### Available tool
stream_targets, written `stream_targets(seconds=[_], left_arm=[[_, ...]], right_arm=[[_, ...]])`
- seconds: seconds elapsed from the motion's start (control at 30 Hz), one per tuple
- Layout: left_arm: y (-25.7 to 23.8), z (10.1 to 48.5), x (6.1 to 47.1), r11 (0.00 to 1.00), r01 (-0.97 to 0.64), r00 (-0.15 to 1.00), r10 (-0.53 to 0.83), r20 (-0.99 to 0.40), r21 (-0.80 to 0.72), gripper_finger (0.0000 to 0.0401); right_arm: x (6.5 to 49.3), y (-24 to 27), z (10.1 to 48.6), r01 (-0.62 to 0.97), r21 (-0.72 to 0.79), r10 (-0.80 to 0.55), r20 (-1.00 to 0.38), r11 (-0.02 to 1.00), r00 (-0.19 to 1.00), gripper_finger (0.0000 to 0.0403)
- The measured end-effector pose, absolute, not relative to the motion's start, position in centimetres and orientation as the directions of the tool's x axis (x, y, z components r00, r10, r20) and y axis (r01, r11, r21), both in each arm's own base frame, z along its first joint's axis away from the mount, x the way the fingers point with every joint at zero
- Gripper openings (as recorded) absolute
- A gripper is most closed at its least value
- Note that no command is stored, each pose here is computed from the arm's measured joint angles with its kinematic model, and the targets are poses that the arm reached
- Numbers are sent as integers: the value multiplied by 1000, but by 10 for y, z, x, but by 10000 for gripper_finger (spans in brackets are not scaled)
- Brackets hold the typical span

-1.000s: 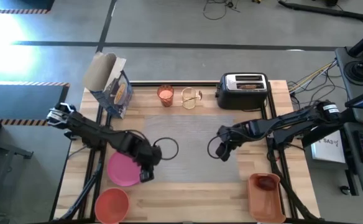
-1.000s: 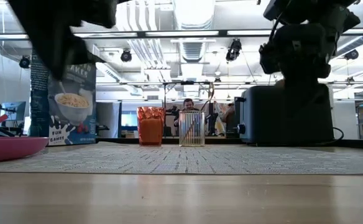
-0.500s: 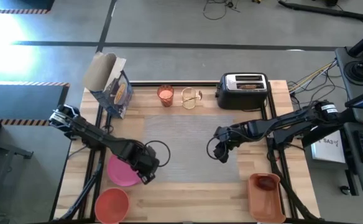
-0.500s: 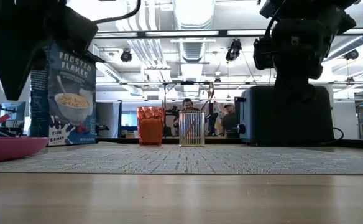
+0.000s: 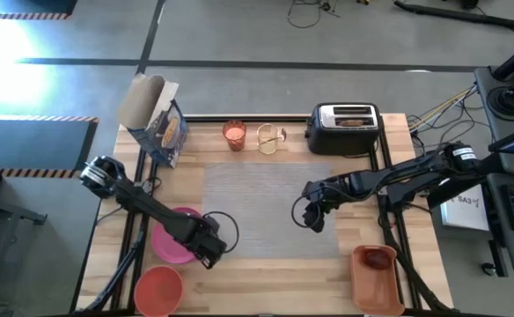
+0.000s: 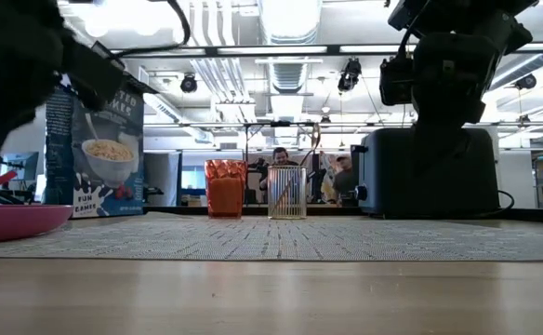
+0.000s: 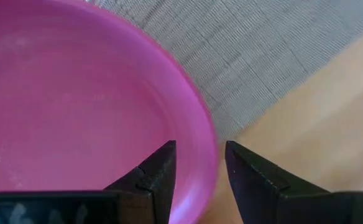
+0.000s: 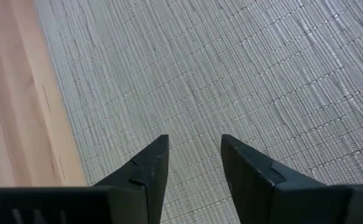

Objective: Arrange a breakfast setting
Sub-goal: Put the pink plate on the gray placemat

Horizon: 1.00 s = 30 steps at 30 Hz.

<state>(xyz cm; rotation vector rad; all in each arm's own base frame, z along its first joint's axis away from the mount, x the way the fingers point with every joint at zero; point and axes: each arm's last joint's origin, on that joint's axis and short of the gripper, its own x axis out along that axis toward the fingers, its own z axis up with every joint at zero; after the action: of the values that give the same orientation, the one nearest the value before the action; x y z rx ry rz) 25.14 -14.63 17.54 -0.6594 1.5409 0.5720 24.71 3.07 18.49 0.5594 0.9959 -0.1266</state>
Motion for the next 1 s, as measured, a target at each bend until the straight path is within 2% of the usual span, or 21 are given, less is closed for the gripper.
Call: stream_targets(seconds=[0.27, 0.53, 1.0], left_arm=[[-150, 158, 258, 714, -700, -60, -5, -998, 38, 123], [-151, 156, 257, 718, -694, -68, 0, -998, 47, 117], [-153, 156, 259, 715, -699, -54, -20, -998, 23, 17]], right_arm=[[247, 31, 185, 351, 388, 149, -823, 852, 549, 137], [247, 31, 185, 343, 383, 148, -823, 858, 549, 137], [247, 31, 185, 313, 365, 147, -823, 877, 548, 137]])
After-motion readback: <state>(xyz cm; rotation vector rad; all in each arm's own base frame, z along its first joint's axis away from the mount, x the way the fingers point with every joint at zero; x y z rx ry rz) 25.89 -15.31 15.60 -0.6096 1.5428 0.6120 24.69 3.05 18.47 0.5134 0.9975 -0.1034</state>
